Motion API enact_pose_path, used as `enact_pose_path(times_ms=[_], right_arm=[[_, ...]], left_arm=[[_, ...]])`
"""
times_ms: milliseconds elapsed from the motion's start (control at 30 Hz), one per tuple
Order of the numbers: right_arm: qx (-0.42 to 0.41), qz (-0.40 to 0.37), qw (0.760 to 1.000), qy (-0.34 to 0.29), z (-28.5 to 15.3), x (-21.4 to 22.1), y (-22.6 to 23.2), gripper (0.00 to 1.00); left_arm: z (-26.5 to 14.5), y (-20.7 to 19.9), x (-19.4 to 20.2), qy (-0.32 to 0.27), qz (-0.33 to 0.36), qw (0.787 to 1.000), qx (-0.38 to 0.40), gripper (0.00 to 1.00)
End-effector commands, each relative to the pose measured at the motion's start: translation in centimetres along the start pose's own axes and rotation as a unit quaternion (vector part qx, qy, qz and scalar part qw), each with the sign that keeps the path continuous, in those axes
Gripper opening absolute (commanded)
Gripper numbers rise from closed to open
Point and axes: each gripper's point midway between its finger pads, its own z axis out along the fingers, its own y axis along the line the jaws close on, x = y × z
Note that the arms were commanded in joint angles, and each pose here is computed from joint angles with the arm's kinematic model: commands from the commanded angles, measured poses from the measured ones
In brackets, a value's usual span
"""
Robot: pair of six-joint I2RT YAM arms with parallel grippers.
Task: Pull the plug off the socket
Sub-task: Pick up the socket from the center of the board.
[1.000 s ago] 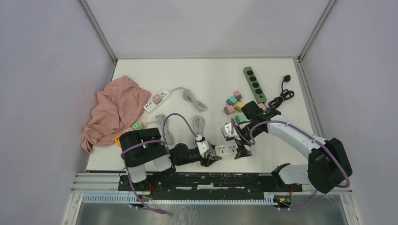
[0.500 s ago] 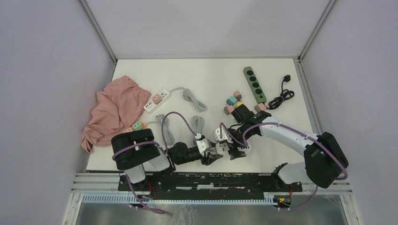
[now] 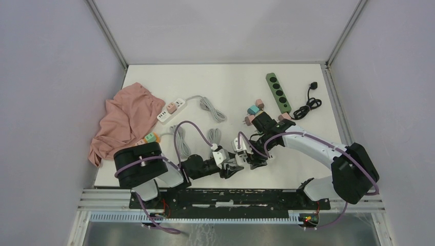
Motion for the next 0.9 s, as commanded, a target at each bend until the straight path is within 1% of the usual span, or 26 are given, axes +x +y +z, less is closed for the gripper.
enact_pose_path(times_ms=[0,33,67,100,167,300,433,500,700,867], right_arm=[[0.006,-0.015,1.000,-0.027,-1.3,-2.5,-0.6,0.07],[0.005,-0.013,0.999,-0.029,-1.5,-2.5,-0.6,0.06],[0.002,-0.012,0.999,-0.033,-1.8,-2.7,-0.6,0.05],[-0.003,-0.007,0.999,-0.039,-2.0,-2.8,-0.4,0.05],[-0.006,0.001,0.999,-0.050,-2.8,-3.1,-0.3,0.04],[-0.003,0.026,0.998,-0.065,-5.3,-3.5,-0.6,0.03],[0.039,0.050,0.993,-0.095,-8.1,-3.4,-1.8,0.03],[0.063,0.059,0.990,-0.109,-9.3,-3.3,-2.2,0.03],[0.133,0.095,0.976,-0.144,-12.9,-2.8,-3.6,0.03],[0.179,0.117,0.964,-0.160,-15.1,-2.3,-4.5,0.02]], left_arm=[[0.0,0.5,-3.9,-0.059,-0.008,0.998,-0.017,0.49],[-0.1,0.6,-4.2,-0.062,-0.011,0.998,-0.022,0.64],[-0.2,0.6,-4.6,-0.066,-0.014,0.997,-0.023,0.72],[-0.3,0.6,-4.9,-0.066,-0.018,0.997,-0.024,0.77],[-0.5,0.5,-5.8,-0.060,-0.024,0.998,-0.024,0.82],[-0.6,0.5,-7.4,-0.033,-0.029,0.999,-0.028,0.84],[-2.0,1.7,-9.4,-0.034,-0.024,0.997,-0.065,0.86],[-2.9,2.3,-10.1,-0.039,-0.019,0.996,-0.083,0.88],[-5.2,3.4,-10.0,-0.050,-0.017,0.992,-0.119,0.92],[-6.1,3.8,-9.0,-0.054,-0.026,0.989,-0.134,0.93]])
